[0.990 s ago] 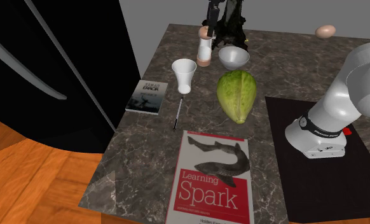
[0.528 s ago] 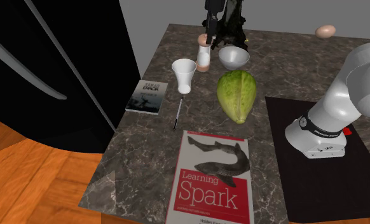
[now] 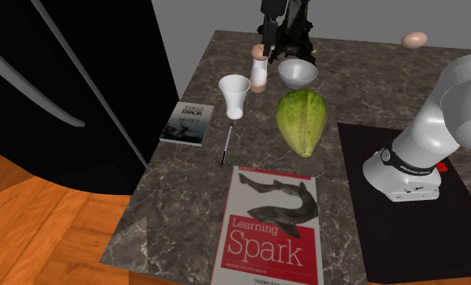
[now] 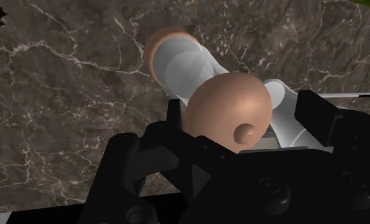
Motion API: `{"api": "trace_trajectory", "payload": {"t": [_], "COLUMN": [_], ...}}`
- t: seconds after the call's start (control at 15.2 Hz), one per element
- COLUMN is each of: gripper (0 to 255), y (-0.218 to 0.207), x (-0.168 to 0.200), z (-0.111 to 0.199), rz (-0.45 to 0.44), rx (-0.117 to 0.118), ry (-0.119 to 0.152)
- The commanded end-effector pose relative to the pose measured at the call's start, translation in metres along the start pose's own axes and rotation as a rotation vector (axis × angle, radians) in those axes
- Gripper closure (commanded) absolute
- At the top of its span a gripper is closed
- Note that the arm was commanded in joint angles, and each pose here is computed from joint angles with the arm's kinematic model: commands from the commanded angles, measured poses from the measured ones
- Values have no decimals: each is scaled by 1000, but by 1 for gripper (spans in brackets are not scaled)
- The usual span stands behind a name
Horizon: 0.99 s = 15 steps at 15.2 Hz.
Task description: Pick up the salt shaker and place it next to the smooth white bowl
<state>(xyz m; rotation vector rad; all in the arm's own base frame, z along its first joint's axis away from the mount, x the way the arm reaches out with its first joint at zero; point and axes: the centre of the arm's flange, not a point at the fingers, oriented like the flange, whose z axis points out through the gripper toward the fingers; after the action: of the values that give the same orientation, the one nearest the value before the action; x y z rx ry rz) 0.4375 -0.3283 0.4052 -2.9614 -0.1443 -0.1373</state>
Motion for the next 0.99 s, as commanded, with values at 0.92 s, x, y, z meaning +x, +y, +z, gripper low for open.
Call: {"api": "trace_trajectory", "payload": {"t": [0.92], "gripper": [0], "y": [0], "x": [0], "z": [-50], "rz": [0], "rx": [0], "ry": [0]}}
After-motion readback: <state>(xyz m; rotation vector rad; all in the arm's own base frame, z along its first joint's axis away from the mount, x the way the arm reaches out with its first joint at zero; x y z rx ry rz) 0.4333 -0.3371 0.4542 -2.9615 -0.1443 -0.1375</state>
